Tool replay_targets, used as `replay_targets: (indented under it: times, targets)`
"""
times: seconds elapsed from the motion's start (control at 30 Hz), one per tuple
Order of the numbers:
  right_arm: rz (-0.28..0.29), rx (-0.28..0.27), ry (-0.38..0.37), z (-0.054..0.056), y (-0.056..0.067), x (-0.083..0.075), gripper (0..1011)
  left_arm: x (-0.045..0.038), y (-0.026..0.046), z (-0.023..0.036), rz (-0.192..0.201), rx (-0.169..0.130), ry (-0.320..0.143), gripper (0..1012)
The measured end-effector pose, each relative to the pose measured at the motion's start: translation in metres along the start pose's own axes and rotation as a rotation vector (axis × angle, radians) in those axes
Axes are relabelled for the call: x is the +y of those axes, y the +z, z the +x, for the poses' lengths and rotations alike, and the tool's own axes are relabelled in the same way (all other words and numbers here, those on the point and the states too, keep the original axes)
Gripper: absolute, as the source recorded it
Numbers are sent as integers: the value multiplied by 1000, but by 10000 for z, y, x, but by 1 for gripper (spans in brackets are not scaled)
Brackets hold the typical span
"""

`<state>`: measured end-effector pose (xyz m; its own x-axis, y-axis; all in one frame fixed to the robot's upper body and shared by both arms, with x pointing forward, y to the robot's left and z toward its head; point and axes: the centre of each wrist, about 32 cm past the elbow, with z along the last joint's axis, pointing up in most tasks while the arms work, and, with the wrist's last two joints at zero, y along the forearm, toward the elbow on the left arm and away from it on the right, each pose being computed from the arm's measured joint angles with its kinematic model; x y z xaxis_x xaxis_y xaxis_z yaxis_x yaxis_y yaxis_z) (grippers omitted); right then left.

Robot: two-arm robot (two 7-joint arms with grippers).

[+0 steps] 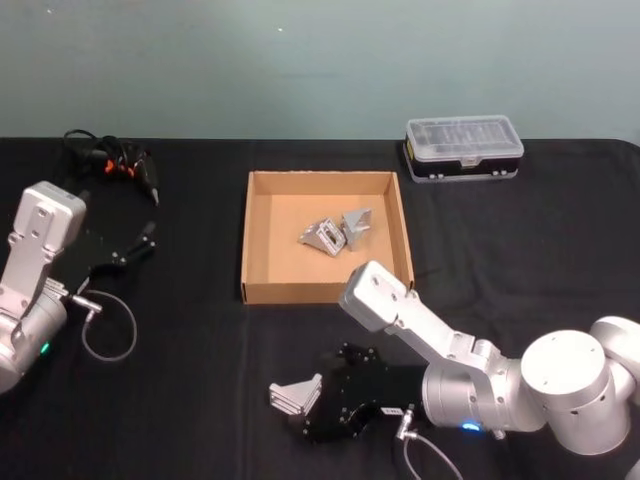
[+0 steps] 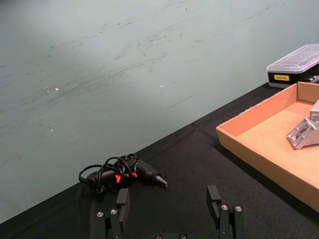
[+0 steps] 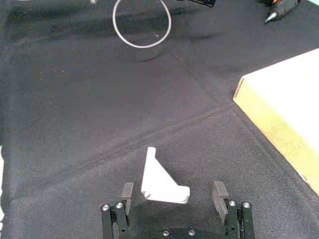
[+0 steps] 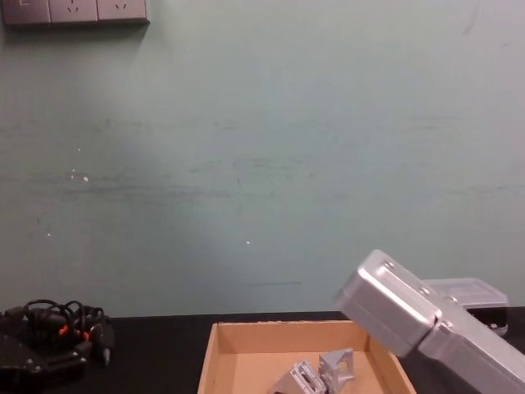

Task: Use one hand to pick up the angle iron from the table and place it into the box.

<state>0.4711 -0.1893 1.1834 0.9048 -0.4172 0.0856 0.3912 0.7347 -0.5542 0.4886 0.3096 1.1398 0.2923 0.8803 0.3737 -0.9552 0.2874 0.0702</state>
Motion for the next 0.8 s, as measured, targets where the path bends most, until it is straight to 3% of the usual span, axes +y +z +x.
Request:
replay_targets:
  times: [0.8]
  targets:
    - [-27,64,-29,-48,111,83,1002,0,0,0,0,0,0,1011]
